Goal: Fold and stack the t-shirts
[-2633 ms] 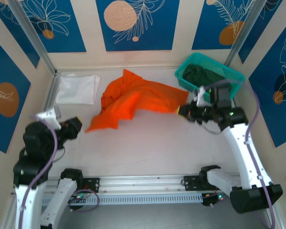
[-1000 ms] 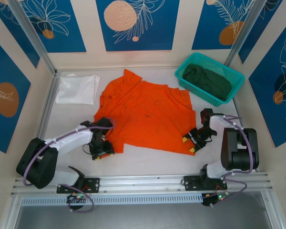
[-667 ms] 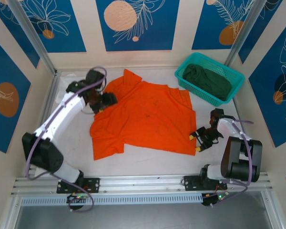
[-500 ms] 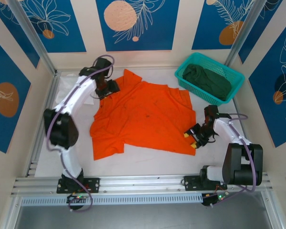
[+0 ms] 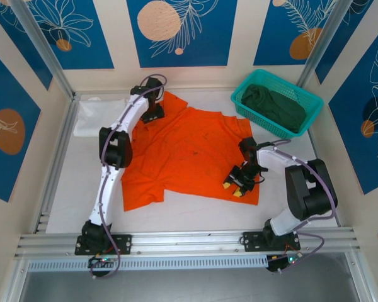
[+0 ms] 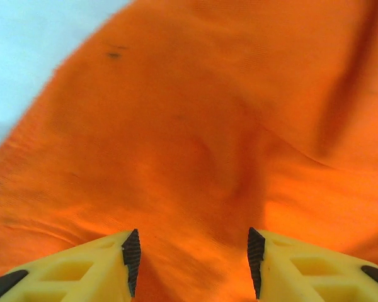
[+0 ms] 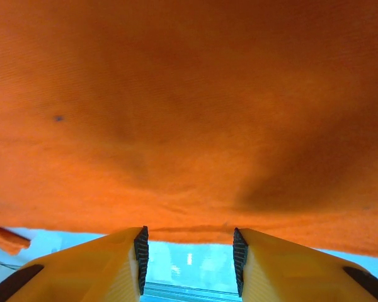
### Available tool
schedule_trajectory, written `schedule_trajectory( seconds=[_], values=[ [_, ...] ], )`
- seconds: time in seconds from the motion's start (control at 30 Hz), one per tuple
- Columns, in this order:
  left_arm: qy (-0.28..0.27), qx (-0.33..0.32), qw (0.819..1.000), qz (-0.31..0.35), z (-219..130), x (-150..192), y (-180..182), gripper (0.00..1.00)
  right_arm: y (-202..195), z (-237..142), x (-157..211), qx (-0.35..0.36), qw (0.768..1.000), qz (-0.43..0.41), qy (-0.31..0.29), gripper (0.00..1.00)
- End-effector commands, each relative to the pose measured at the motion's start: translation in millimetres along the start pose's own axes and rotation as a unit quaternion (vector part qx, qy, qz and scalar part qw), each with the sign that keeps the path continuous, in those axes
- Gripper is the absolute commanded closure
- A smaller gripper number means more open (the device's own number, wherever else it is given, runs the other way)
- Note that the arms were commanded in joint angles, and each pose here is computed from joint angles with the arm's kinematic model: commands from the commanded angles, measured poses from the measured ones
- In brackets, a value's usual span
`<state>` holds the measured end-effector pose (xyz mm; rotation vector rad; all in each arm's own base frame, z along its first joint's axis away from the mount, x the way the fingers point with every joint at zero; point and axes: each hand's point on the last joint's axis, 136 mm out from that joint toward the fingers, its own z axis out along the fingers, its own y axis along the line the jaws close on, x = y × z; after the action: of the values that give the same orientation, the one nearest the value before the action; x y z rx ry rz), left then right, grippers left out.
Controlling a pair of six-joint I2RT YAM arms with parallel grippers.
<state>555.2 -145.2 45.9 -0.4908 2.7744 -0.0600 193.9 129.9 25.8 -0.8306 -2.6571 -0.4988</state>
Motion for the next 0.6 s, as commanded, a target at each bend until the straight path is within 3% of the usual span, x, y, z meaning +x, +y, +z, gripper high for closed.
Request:
schedule_trajectory(
  seconds=[0.0, 0.3, 0.43, 0.57],
  values=[
    [0.008, -0.054, 0.998, -0.017, 14.4, -8.7, 42.2, 0.51, -9.3, 2.3, -3.6, 0.02, 0.999, 0.035, 0.006, 0.57],
    [-0.019, -0.114, 0.992, -0.041, 17.3, -32.1, 90.5, 0.55, -29.1, 2.0, -17.4, 0.041, 0.997, 0.068, 0.001, 0.54],
    [-0.041, -0.076, 0.995, -0.044, -0.8, -48.3, 77.0, 0.52, -21.6, -3.6, -17.3, 0.022, 0.998, 0.062, 0.004, 0.5],
    [-0.074, -0.005, 0.996, -0.05, -41.8, -67.1, 48.3, 0.45, 8.2, -21.3, -12.0, -0.035, 0.999, 0.024, -0.003, 0.43]
  ],
)
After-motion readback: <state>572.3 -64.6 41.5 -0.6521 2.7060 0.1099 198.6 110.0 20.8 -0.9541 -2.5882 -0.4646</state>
